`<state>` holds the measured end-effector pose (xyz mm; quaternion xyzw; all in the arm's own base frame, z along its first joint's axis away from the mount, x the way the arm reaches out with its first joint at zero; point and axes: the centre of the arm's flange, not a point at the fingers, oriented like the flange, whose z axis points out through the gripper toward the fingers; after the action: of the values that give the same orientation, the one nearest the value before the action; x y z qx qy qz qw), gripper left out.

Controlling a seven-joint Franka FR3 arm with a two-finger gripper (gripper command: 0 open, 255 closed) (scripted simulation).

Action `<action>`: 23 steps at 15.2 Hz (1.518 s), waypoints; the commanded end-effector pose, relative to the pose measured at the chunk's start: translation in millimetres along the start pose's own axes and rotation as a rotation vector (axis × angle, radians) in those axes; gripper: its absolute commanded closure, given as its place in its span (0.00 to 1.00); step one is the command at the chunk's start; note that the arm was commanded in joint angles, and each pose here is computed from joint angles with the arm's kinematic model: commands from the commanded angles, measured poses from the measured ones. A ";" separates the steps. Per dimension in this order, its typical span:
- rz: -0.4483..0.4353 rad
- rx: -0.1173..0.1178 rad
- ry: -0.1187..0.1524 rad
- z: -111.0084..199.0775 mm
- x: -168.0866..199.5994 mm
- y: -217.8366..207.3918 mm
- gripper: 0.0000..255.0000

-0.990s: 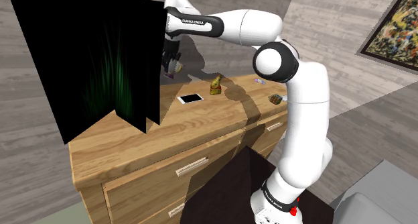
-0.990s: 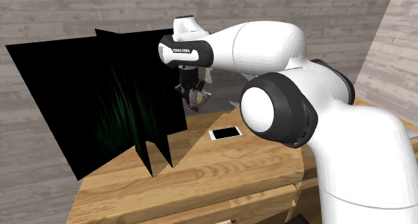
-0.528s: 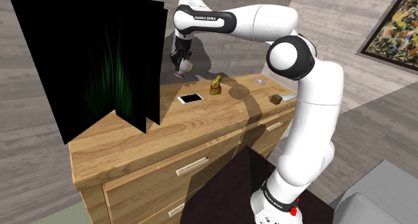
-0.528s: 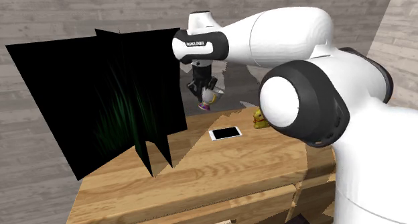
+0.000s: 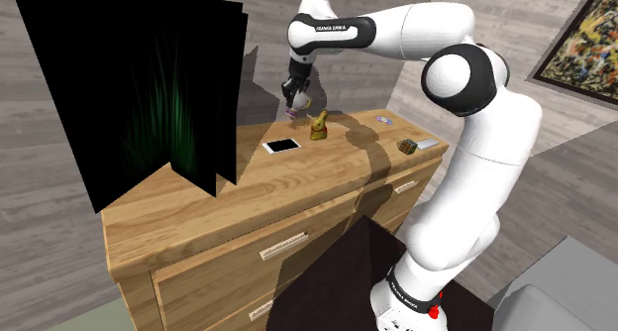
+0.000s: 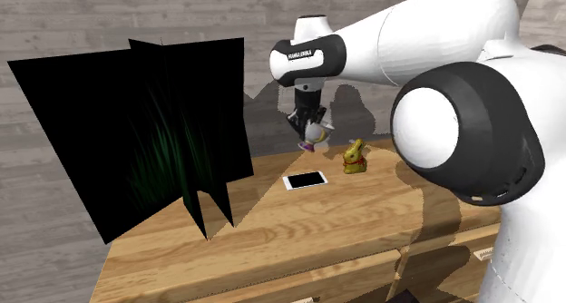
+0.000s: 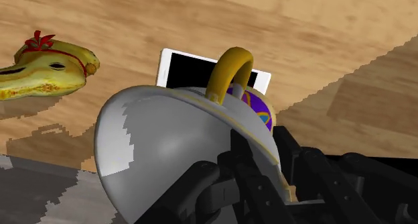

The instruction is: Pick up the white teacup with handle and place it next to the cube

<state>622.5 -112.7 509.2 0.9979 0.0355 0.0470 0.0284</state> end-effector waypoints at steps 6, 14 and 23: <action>-0.001 0.000 0.001 -2.4 -64.6 71.1 1.00; -0.001 0.000 0.001 -4.2 -133.0 151.5 1.00; -0.001 0.000 0.001 -6.2 -210.0 242.0 1.00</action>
<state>440.0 -357.6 513.7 0.9979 0.0353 0.0472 0.0282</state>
